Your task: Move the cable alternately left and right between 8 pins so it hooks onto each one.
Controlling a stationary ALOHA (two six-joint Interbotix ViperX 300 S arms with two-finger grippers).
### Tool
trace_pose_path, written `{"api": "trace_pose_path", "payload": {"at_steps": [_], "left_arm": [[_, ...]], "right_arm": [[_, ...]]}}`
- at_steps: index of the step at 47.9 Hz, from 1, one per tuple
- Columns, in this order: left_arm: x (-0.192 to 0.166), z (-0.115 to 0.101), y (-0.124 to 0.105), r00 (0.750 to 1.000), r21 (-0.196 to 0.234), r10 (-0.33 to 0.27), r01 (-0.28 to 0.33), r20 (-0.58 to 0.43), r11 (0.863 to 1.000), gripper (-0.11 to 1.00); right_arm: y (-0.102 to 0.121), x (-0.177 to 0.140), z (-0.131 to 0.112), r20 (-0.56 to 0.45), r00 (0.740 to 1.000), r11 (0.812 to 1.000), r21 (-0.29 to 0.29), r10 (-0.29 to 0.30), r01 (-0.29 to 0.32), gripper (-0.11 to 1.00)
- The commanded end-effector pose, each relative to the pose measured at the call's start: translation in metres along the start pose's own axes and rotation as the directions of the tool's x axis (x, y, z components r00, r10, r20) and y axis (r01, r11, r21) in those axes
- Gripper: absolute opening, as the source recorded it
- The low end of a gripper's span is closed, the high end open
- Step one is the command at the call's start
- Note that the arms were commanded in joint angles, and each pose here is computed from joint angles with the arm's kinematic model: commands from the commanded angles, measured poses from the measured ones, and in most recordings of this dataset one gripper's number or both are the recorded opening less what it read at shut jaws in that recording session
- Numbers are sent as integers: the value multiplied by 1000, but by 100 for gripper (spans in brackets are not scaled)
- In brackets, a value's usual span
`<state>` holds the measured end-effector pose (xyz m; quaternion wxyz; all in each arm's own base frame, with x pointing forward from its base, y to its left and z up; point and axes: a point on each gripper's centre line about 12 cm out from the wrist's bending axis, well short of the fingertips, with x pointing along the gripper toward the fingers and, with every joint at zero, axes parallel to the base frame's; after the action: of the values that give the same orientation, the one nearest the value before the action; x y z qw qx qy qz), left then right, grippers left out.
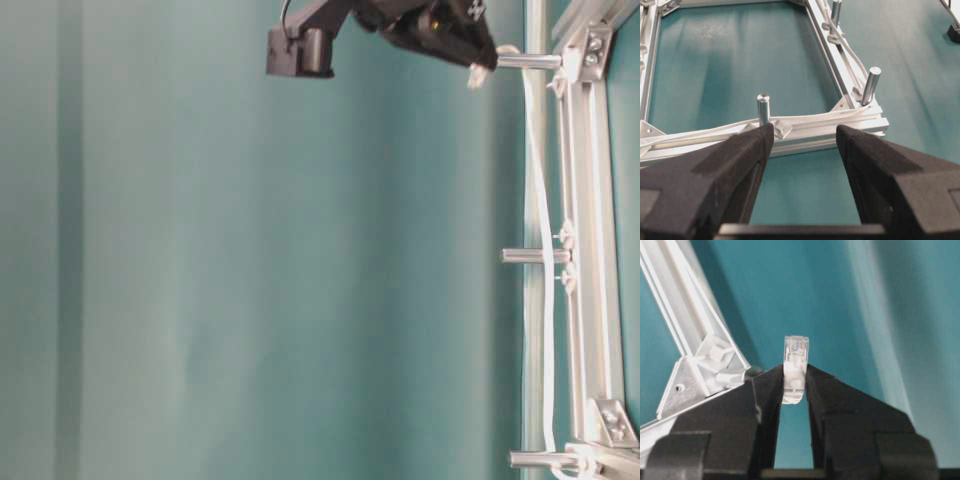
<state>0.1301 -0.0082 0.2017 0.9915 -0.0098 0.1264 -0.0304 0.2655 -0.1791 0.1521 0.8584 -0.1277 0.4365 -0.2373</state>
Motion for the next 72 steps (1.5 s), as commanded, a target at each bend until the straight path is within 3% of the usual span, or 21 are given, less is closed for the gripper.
{"api": "trace_pose_path", "payload": {"at_steps": [1, 12, 20, 24, 33, 39, 47, 52, 58, 72], "left_arm": [[0, 10, 0, 1000, 7, 4, -4, 22, 1000, 65], [0, 10, 0, 1000, 7, 4, -4, 22, 1000, 65], [0, 10, 0, 1000, 7, 4, -4, 22, 1000, 65], [0, 10, 0, 1000, 5, 4, -4, 22, 1000, 65], [0, 10, 0, 1000, 7, 4, -4, 22, 1000, 65], [0, 10, 0, 1000, 7, 4, -4, 22, 1000, 65], [0, 10, 0, 1000, 7, 4, -4, 22, 1000, 65], [-1, 11, 0, 1000, 7, 4, -4, 23, 1000, 65], [0, 10, 0, 1000, 7, 4, -4, 22, 1000, 65], [-1, 11, 0, 1000, 5, 4, -4, 23, 1000, 65]], "right_arm": [[-5, -5, 3, 22, 1000, 1000, 22, -8, 7, 16], [0, -10, 2, 47, 999, 999, 33, 21, -23, 16], [0, -23, 0, 83, 996, 996, 83, 28, -35, 16], [4, -29, 0, 122, 991, 994, 87, 60, -71, 16], [20, -34, 3, 201, 964, 985, -8, 172, -174, 16], [21, -39, 13, 251, 946, 979, -80, 204, -189, 16], [17, -28, -1, 223, 949, 969, -157, 225, -193, 16], [13, -16, -11, 196, 952, 966, -152, 236, -208, 16], [8, -2, -24, 162, 954, 966, -102, 253, -238, 16], [21, -3, -32, 170, 932, 943, -156, 320, -295, 16]]}}
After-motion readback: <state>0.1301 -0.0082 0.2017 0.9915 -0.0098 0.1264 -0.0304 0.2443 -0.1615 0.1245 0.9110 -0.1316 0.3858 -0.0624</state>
